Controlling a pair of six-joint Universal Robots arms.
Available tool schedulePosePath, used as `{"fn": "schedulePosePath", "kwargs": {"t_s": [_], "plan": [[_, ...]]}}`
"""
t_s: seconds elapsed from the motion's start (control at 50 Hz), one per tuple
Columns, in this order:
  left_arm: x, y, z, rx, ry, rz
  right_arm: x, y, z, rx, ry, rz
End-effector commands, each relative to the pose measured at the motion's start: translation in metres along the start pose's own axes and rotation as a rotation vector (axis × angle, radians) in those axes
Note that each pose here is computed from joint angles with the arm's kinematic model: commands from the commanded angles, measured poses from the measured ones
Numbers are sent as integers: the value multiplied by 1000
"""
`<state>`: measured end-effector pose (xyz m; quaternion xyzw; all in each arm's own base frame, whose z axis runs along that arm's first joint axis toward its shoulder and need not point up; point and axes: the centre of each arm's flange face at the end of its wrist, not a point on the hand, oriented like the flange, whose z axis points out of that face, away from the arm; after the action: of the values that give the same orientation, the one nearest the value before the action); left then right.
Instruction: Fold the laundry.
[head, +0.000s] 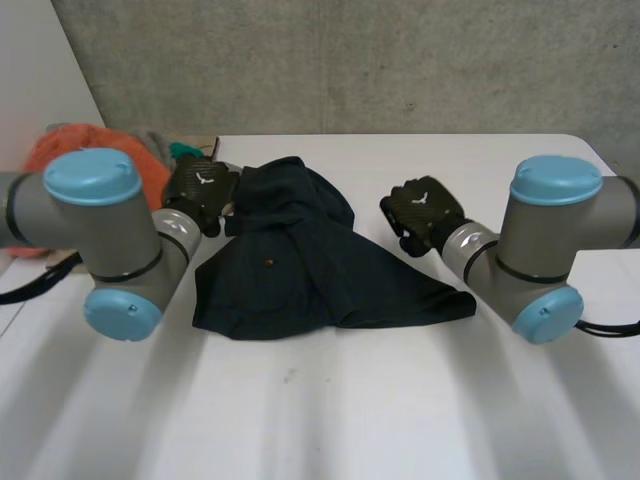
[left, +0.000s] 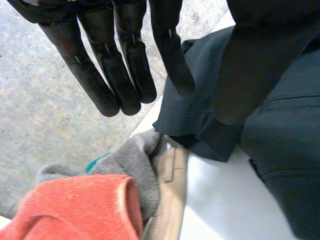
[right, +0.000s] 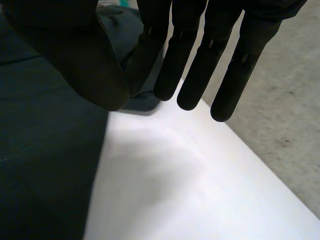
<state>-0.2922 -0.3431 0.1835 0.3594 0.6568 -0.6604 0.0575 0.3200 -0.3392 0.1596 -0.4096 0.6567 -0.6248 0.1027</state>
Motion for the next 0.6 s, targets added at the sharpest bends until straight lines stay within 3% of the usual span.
{"fn": "schedulePosePath", "kwargs": {"t_s": [0.02, 0.3, 0.5, 0.6], "plan": [[-9, -10, -14, -15, 44, 87, 14, -4, -1, 1, 52, 28], [35, -18, -74, -194, 413, 147, 16, 7, 1, -32, 67, 16], [50, 12, -67, -278, 442, 247, 17, 10, 1, -48, 81, 16], [48, 28, -55, -288, 399, 312, 12, 12, 0, -52, 71, -2]]}}
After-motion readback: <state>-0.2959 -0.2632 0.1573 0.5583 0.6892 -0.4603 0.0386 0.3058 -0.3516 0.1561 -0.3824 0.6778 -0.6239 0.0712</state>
